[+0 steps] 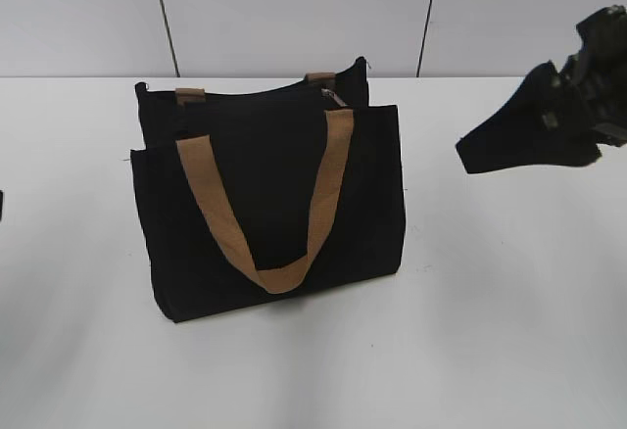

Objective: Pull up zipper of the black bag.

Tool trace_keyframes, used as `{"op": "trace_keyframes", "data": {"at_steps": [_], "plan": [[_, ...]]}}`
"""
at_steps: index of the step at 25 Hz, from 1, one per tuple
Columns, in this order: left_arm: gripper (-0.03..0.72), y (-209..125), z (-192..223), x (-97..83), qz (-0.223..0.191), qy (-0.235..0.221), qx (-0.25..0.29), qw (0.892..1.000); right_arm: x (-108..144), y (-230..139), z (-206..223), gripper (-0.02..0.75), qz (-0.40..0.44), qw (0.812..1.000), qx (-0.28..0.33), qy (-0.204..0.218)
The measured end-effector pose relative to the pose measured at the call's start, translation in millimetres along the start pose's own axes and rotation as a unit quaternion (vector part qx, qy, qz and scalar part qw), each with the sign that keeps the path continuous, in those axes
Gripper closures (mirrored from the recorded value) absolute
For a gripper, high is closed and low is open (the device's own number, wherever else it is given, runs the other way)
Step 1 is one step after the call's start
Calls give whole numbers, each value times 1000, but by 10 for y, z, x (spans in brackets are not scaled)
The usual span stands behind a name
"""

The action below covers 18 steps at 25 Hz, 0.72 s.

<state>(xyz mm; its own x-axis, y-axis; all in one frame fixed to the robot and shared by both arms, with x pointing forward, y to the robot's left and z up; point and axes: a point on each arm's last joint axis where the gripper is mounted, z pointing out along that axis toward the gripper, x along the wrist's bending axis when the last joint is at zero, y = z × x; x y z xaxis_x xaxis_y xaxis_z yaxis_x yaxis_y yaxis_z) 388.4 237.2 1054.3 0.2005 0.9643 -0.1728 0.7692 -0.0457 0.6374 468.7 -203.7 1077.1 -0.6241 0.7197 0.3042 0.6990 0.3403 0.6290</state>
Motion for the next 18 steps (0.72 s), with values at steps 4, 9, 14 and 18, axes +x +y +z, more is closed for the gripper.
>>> {"op": "trace_keyframes", "data": {"at_steps": [4,9,14,18], "plan": [[307,-136,-353,35,25,-7,-28,999,150,-228,-160,365,5,1000,-17,-6],[307,-308,-624,93,36,-5,-42,998,294,-633,-318,365,8,999,-26,-34],[307,-474,-806,141,36,-5,-49,998,464,-976,-628,365,6,993,-66,-95],[307,-624,-862,193,40,1,-52,998,586,-1174,-869,365,12,985,-99,-137]]}}
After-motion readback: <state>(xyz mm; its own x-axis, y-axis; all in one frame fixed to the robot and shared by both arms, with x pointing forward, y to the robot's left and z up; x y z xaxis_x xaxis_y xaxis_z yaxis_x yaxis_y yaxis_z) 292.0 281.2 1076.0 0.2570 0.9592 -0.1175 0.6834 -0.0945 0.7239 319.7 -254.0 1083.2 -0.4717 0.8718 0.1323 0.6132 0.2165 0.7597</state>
